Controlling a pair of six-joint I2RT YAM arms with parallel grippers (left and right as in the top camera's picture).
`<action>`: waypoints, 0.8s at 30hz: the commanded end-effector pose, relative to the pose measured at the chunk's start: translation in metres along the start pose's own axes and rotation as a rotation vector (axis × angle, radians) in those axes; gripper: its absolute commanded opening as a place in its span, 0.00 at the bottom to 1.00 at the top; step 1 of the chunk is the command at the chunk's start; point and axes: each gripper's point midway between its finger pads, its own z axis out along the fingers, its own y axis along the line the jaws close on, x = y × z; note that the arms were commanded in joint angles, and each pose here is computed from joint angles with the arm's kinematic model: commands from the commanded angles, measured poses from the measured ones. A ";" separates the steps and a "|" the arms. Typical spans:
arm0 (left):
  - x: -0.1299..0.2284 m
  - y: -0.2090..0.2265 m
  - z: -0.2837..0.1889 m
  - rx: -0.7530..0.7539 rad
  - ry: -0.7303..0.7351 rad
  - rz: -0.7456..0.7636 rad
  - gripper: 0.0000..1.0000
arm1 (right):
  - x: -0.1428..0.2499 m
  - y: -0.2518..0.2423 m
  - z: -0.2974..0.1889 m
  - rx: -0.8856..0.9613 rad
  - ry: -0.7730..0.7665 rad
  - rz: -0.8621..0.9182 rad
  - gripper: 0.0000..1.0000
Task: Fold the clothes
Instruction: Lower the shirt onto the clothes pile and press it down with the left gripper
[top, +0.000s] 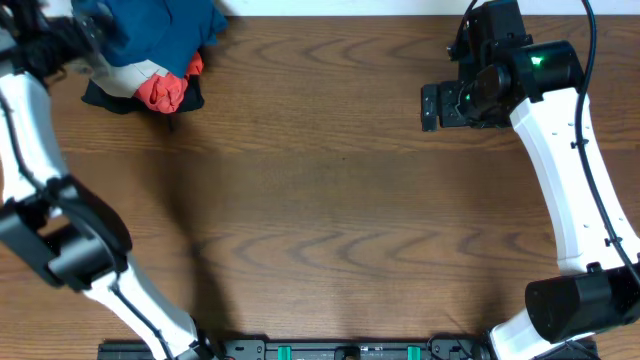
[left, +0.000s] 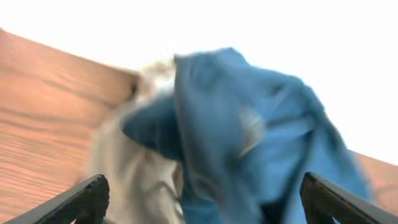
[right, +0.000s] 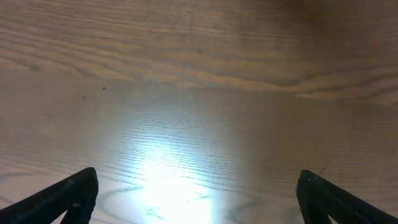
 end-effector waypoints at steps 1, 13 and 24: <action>-0.060 -0.021 -0.077 -0.098 -0.170 0.054 0.98 | 0.001 0.003 0.000 -0.006 0.002 0.003 0.99; -0.123 -0.155 -0.105 0.089 -0.468 0.259 0.79 | -0.011 0.006 0.000 -0.016 -0.047 0.002 0.99; -0.095 -0.125 0.038 -0.075 -0.505 0.259 0.79 | -0.004 0.003 0.000 -0.001 -0.017 -0.034 0.99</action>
